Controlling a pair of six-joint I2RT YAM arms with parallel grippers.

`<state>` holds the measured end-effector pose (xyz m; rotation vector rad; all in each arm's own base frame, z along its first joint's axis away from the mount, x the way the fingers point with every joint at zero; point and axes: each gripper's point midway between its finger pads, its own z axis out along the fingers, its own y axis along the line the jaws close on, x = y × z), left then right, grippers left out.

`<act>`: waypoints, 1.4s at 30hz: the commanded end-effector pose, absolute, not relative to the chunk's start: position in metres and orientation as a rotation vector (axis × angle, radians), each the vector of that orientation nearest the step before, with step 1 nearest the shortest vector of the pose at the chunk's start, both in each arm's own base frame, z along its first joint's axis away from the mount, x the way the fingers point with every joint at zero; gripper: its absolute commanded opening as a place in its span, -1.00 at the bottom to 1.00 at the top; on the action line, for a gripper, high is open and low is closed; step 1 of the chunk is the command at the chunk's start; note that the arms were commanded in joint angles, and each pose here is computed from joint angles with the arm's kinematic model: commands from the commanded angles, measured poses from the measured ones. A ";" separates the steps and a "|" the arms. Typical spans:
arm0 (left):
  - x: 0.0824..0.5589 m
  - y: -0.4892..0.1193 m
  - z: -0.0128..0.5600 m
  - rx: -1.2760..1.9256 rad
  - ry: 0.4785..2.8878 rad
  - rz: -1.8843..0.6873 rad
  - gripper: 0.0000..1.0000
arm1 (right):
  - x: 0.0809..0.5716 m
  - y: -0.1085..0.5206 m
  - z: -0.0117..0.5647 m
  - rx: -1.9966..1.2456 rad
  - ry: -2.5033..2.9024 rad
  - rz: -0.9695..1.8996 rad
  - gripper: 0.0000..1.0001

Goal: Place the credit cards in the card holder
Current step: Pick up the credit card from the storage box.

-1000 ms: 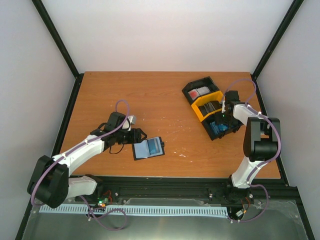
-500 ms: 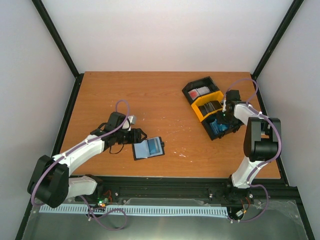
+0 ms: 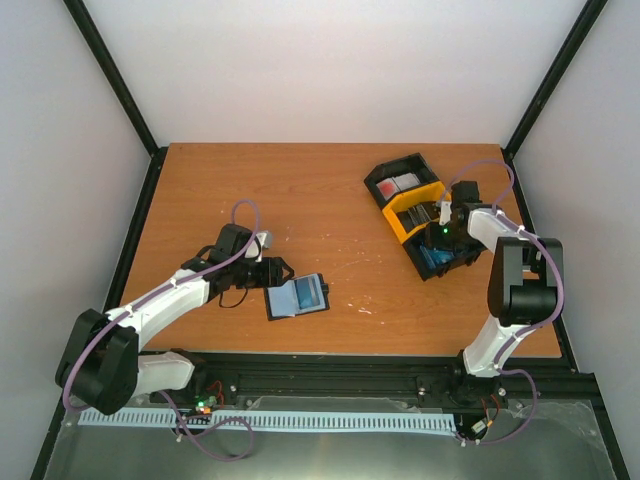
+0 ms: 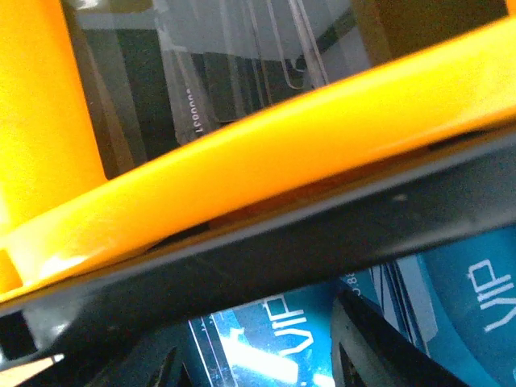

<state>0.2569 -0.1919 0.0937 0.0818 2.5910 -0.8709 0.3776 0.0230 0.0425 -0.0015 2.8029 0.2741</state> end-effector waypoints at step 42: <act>0.272 -0.192 0.100 0.122 2.577 -0.813 0.37 | 0.352 0.067 0.031 -0.048 2.884 0.472 0.10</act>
